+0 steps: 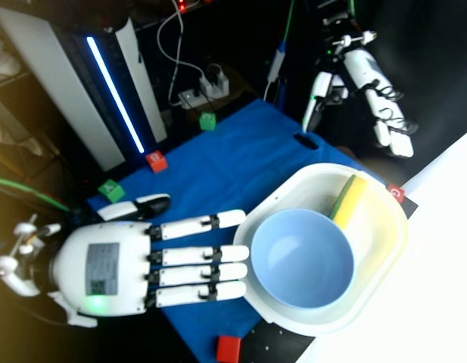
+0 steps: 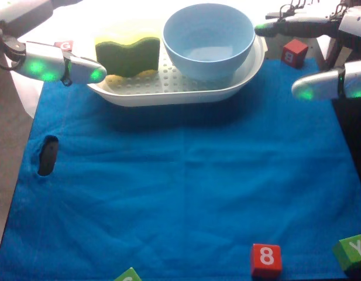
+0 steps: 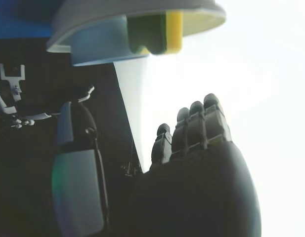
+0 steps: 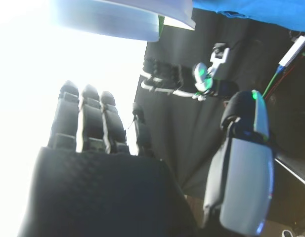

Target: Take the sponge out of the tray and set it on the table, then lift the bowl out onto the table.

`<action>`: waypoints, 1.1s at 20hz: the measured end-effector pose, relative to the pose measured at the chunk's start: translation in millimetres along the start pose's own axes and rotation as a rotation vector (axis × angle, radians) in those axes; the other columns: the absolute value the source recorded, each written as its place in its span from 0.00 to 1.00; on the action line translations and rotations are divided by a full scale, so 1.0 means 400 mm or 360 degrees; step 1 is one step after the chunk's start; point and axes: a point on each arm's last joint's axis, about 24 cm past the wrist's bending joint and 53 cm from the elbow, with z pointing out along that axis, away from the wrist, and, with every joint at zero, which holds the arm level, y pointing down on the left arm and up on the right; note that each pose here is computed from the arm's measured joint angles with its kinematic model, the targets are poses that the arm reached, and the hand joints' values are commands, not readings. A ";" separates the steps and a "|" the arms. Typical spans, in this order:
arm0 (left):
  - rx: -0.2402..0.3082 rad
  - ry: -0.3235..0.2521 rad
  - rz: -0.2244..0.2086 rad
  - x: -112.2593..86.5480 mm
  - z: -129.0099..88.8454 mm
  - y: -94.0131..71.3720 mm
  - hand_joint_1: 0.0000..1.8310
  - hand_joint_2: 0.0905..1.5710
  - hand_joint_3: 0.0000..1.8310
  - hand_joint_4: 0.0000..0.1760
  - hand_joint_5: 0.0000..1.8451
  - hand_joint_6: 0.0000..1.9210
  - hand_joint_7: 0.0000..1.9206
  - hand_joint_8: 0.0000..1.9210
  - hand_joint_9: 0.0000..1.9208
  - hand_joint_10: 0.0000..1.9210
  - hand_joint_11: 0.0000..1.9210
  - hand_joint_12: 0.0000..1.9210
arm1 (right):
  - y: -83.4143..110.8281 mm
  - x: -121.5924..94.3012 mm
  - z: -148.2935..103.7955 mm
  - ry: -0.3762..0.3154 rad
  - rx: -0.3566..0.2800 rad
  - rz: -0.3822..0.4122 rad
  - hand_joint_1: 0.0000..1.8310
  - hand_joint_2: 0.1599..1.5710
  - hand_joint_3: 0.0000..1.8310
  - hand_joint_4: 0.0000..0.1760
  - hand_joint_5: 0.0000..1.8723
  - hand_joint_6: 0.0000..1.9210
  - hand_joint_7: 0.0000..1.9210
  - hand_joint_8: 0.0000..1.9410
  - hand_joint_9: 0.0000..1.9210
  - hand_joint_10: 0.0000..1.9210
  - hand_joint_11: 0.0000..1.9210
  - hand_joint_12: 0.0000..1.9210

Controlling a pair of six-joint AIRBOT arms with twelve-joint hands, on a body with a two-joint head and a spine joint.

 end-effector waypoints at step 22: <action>-0.0388 0.0157 0.0241 0.047 0.189 0.103 0.57 0.65 0.00 0.00 0.43 0.01 0.46 0.01 0.41 0.04 0.10 0.63 | -0.002 0.008 0.005 0.0005 0.0001 0.0008 0.27 0.73 0.00 0.59 0.15 0.00 0.08 0.00 0.03 0.00 0.00 0.07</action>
